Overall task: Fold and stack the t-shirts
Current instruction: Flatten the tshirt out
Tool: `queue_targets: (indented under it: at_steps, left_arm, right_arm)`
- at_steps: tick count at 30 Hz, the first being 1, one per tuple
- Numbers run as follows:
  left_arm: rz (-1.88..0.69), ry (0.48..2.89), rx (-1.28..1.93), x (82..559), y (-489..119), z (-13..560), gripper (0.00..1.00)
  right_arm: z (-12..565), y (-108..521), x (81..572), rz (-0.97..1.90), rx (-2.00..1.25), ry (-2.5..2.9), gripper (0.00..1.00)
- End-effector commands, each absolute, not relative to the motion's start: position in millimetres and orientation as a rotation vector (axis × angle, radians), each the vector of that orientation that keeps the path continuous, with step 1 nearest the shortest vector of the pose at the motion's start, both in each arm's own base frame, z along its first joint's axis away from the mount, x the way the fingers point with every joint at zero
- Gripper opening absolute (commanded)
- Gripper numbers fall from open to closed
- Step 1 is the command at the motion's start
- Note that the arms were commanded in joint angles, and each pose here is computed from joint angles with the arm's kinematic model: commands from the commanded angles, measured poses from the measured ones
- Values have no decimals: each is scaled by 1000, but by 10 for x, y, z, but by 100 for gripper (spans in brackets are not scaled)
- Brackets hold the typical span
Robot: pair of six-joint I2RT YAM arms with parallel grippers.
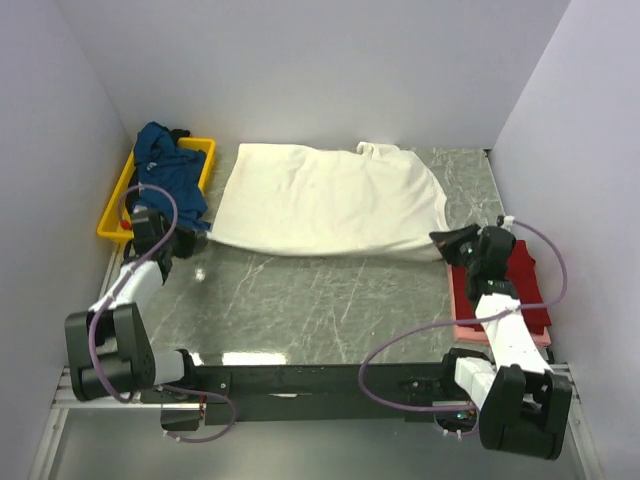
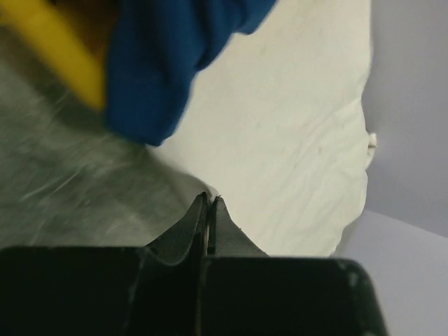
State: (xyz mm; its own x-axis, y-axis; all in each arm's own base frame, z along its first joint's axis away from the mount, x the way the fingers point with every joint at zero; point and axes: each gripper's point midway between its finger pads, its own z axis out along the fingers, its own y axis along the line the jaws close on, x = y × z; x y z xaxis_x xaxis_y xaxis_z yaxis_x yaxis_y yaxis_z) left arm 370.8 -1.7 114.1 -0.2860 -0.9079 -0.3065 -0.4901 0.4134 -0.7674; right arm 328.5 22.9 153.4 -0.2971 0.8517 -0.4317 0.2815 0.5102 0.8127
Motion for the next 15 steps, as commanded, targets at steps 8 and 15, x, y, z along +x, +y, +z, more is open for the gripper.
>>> queue_targets:
  at_steps: [8, 15]
  left_arm:
    - [-440, 1905, -1340, 2929, 188, 829, 1]
    - [-338, 1862, -1414, 2614, 291, 804, 1]
  right_arm:
    - [825, 324, 2630, 693, 946, 2021, 0]
    - [745, 471, 2298, 743, 922, 2060, 0]
